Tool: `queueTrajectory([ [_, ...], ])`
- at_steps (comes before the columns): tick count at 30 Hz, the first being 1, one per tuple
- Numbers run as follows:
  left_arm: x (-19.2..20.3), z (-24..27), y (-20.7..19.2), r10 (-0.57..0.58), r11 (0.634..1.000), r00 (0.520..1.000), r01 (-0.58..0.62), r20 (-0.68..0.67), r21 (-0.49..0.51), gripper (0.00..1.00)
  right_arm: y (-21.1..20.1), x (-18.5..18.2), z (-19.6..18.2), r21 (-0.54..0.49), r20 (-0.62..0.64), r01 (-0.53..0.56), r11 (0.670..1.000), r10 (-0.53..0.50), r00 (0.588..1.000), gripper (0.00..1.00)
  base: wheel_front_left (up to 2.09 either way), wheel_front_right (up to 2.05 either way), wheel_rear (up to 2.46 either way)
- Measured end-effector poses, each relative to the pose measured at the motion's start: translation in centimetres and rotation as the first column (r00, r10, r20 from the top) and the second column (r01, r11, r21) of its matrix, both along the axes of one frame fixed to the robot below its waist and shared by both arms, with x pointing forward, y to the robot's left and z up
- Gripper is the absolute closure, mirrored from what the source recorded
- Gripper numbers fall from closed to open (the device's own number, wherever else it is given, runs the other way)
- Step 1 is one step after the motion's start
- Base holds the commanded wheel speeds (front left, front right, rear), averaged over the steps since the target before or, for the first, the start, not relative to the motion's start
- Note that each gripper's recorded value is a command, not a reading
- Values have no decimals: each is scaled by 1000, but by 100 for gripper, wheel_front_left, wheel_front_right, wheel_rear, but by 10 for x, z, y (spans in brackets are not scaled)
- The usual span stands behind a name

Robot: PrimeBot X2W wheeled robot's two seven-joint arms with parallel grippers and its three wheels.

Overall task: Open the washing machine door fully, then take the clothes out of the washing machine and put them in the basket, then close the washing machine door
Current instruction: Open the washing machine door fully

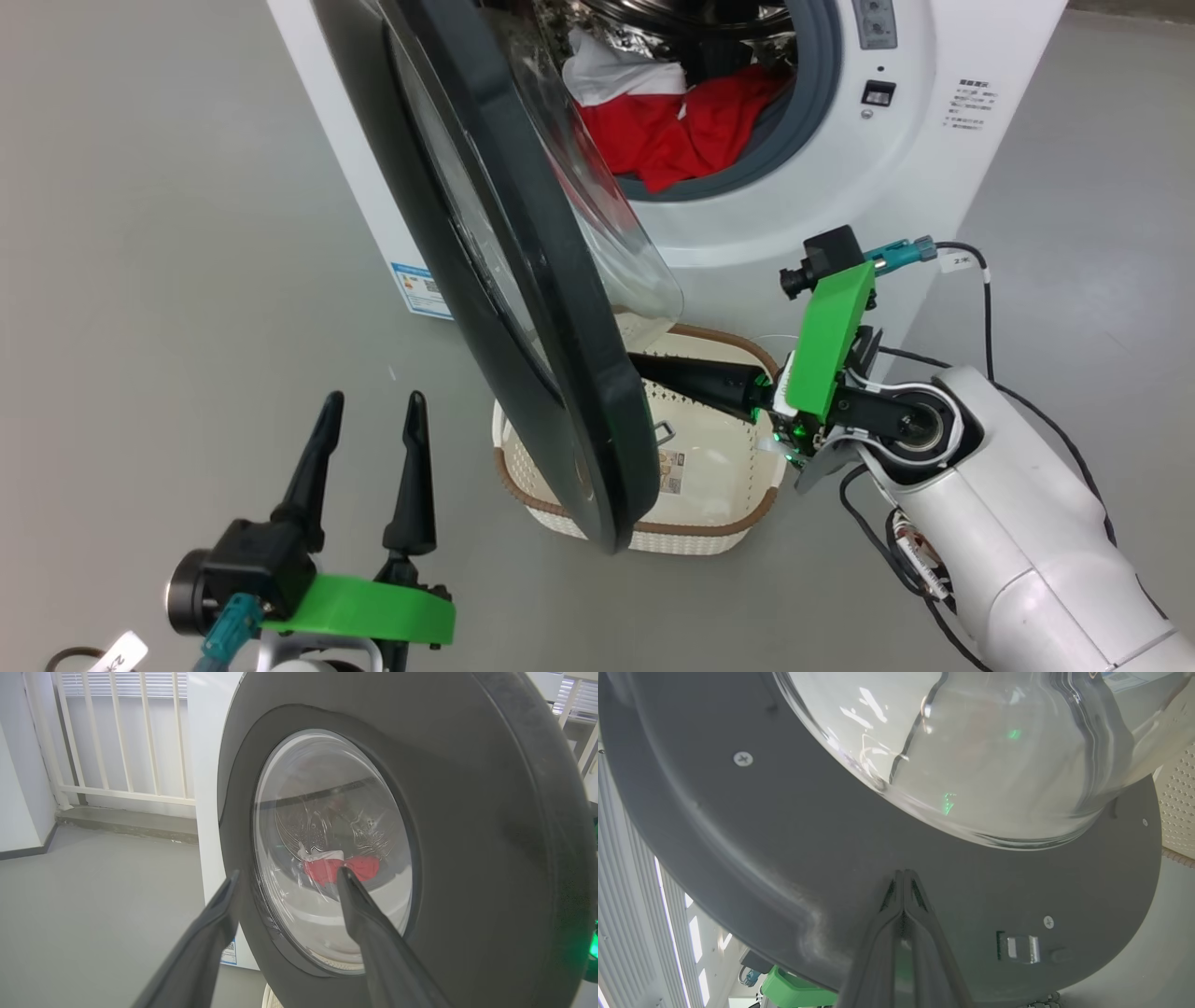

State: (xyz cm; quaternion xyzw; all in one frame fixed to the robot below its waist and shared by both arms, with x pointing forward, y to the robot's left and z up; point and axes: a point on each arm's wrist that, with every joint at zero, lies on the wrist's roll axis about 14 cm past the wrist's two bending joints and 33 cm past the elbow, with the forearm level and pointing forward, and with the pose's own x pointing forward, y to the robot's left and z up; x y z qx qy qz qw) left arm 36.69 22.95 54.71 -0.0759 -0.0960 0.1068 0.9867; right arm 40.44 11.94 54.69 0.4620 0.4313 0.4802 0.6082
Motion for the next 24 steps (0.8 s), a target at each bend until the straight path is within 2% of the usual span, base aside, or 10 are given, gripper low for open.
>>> queueTrajectory([
  [24, -21, -1, 22, 84, 996, 996, -84, -8, -4, 0, 44, -40, -3, 24, -35, -155, 988, 156, 987, 100, 0, 0, 0],
])
